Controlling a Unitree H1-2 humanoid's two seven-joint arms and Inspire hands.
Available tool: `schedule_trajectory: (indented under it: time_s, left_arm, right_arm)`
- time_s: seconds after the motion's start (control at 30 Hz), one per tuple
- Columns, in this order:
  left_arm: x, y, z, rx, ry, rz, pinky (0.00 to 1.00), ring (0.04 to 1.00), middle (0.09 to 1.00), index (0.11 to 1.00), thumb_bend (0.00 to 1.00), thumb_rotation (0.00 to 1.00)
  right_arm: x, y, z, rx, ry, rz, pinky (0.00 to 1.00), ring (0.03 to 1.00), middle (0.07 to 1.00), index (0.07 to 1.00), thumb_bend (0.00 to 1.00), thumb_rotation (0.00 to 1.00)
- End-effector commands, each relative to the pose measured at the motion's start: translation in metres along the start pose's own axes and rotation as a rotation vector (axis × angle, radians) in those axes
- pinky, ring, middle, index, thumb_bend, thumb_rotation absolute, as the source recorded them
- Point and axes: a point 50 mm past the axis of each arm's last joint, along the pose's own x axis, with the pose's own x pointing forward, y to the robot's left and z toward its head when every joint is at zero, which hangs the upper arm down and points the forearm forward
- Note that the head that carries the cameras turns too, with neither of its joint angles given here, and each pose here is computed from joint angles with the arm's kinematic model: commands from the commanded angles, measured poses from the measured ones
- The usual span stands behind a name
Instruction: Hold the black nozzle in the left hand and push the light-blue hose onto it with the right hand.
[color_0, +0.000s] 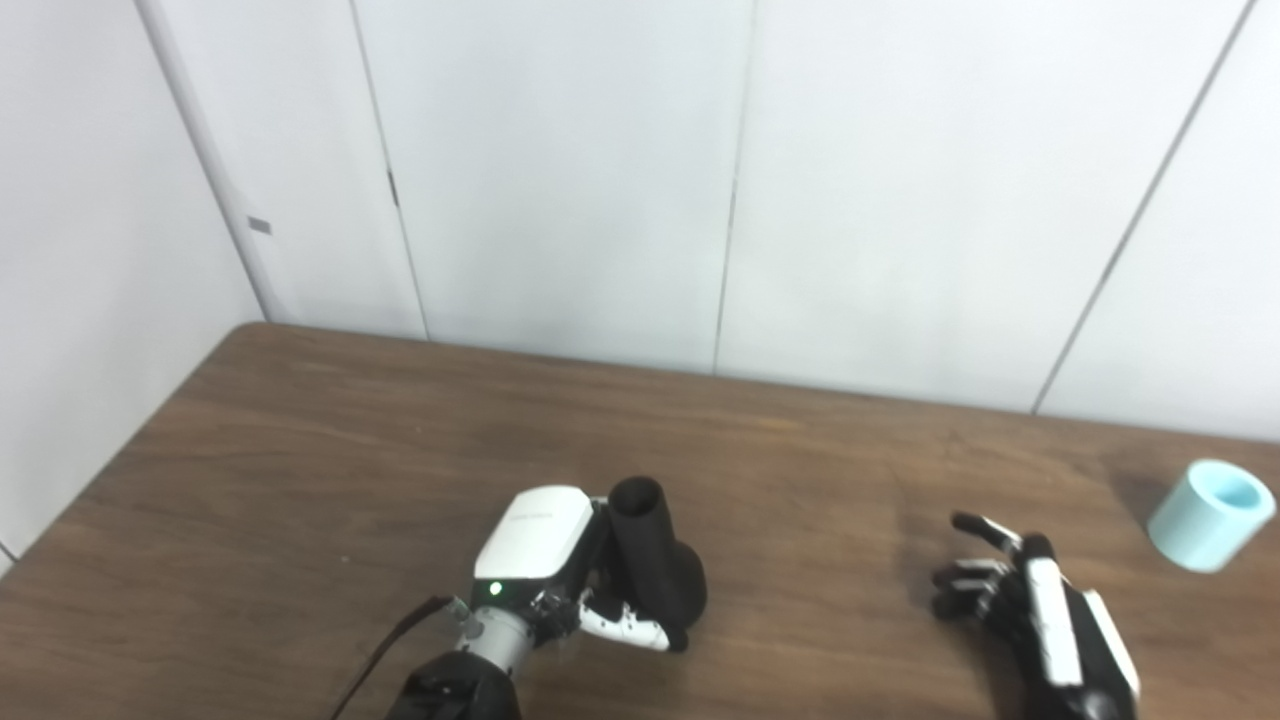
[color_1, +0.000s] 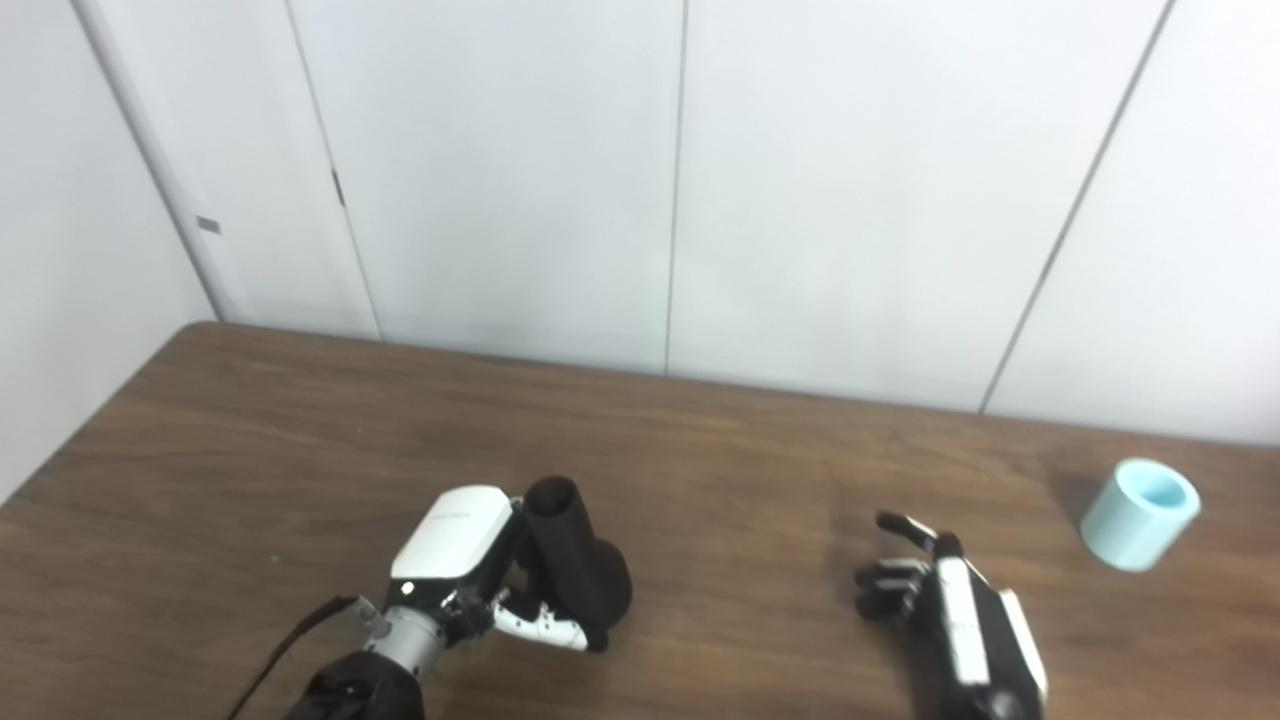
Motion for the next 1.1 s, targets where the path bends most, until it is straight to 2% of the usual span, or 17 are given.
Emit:
schedule_trajectory:
  time_s: [0.0, 0.17, 0.5, 0.83, 1.07]
  left_arm:
    - [-0.003, -0.008, 0.010, -0.009, -0.066, -0.008, 0.45, 0.539, 0.456, 0.500, 0.52, 0.00]
    - [-0.010, -0.020, 0.020, -0.034, -0.114, -0.013, 0.47, 0.550, 0.477, 0.489, 0.52, 0.00]
    - [-0.011, -0.030, 0.030, 0.004, -0.174, -0.048, 0.48, 0.563, 0.485, 0.486, 0.52, 0.00]
    - [-0.009, -0.025, 0.018, 0.018, -0.167, -0.070, 0.42, 0.541, 0.477, 0.489, 0.52, 0.00]
    - [-0.008, -0.021, 0.010, 0.034, -0.175, -0.092, 0.43, 0.549, 0.481, 0.488, 0.52, 0.00]
  right_arm:
    - [0.001, 0.004, 0.006, -0.020, -0.022, 0.017, 0.44, 0.447, 0.496, 0.737, 0.42, 1.00]
    - [0.002, 0.011, 0.010, -0.047, -0.037, 0.022, 0.42, 0.436, 0.487, 0.725, 0.41, 1.00]
    - [0.004, 0.020, 0.015, -0.046, -0.032, 0.028, 0.40, 0.429, 0.486, 0.716, 0.41, 1.00]
    - [0.003, 0.032, 0.024, -0.048, -0.055, 0.043, 0.42, 0.453, 0.498, 0.722, 0.45, 1.00]
    - [0.005, 0.032, 0.050, -0.012, -0.105, 0.033, 0.42, 0.469, 0.522, 0.732, 0.44, 1.00]
